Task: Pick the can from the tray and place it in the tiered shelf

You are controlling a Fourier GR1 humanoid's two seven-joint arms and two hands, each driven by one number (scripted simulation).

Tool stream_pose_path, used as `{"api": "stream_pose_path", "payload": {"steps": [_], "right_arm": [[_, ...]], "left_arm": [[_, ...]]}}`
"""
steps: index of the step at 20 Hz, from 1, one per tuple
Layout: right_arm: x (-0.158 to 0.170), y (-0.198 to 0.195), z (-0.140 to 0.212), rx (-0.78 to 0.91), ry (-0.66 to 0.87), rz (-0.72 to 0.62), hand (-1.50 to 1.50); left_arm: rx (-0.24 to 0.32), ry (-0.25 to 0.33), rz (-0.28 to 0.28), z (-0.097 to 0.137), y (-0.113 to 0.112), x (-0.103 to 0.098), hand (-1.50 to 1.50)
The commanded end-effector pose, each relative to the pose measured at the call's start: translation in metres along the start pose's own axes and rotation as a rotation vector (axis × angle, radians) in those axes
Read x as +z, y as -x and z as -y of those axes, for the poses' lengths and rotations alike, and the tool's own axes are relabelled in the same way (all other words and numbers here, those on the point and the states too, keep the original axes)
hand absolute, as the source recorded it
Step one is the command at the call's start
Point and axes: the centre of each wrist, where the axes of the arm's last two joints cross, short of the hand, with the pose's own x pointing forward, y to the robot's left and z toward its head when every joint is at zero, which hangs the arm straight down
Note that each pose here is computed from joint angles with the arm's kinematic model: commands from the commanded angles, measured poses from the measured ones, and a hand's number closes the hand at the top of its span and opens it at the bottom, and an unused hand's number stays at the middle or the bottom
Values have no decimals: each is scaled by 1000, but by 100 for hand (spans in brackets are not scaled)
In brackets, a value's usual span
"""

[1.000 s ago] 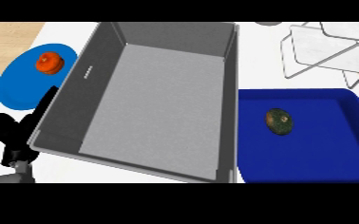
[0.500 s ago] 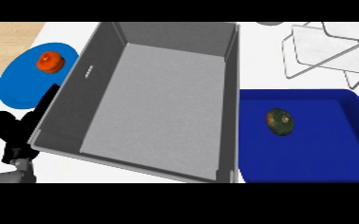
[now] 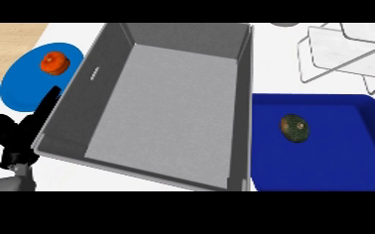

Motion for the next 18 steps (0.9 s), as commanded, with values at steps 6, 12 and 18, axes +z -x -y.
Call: {"api": "stream_pose_path", "payload": {"steps": [6, 12, 18], "right_arm": [[-3, 17, -9, -36, 11, 50, -150], [-1, 25, 7, -234, -2, 25, -150], [1, 28, 39, -443, -39, -16, -150]], "left_arm": [[1, 3, 15, 15, -6, -7, 0], [4, 3, -21, 7, 0, 5, 0], [4, -2, 0, 3, 1, 13, 0]]}}
